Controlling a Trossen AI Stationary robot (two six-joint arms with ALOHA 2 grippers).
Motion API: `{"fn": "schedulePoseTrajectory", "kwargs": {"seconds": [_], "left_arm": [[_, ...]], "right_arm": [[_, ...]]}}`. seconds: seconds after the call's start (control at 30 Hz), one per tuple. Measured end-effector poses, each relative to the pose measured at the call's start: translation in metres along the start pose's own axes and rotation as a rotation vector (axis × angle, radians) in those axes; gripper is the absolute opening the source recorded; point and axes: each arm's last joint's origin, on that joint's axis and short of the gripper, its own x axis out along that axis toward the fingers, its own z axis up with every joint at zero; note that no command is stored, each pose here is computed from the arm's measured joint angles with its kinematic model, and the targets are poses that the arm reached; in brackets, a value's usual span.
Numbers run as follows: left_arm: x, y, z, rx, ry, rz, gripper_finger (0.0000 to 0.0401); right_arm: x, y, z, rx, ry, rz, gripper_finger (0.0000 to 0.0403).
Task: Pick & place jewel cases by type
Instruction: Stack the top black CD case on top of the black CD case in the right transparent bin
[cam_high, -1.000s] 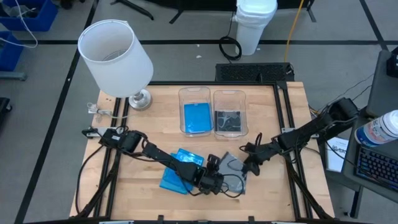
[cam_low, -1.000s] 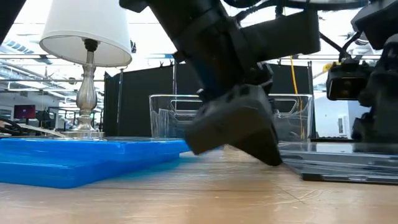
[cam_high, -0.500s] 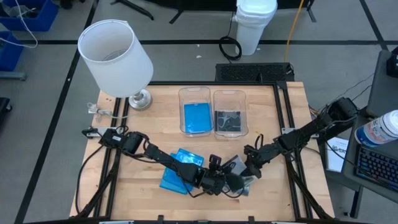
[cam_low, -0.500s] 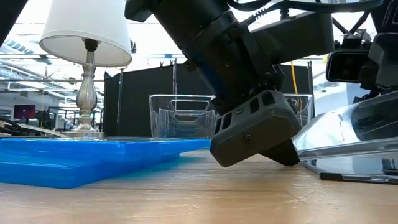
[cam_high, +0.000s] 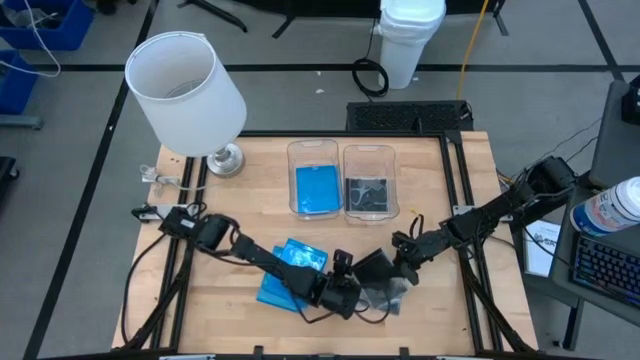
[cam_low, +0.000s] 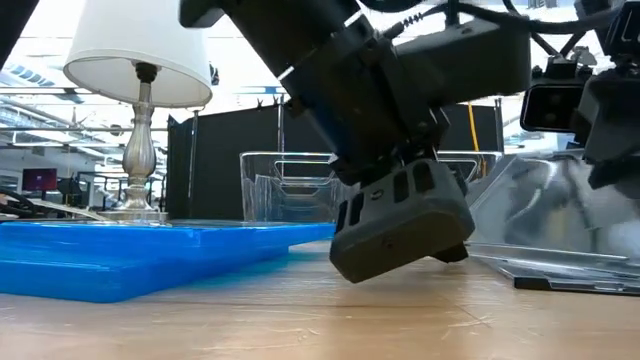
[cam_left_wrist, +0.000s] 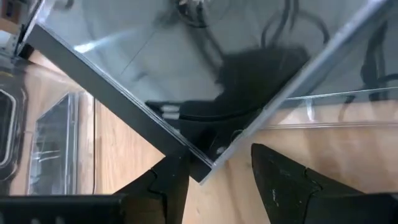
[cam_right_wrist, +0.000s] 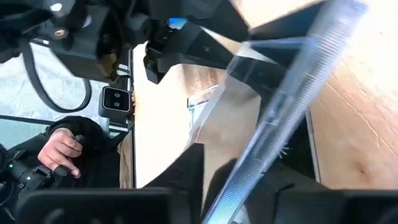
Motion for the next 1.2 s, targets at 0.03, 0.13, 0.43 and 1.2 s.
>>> {"fn": "schedulePoseTrajectory", "kwargs": {"seconds": [0.03,0.13,0.43,1.2], "left_arm": [[-0.001,-0.001,0.0,0.003,-0.002,0.004,0.0175],[-0.007,-0.006,0.002,0.023,-0.011,0.039,0.0175],[-0.056,-0.022,0.016,0.117,-0.063,0.177,0.0175],[-0.118,-0.039,-0.016,-0.064,0.159,0.084,0.0175]], "right_arm": [[0.0,0.0,0.0,0.005,0.002,-0.002,0.006],[0.0,-0.001,0.0,0.009,0.002,-0.005,0.0034],[-0.007,0.01,0.006,-0.135,-0.083,0.066,0.0028],[-0.074,0.133,0.083,-0.516,-0.147,-0.155,0.0017]]}}
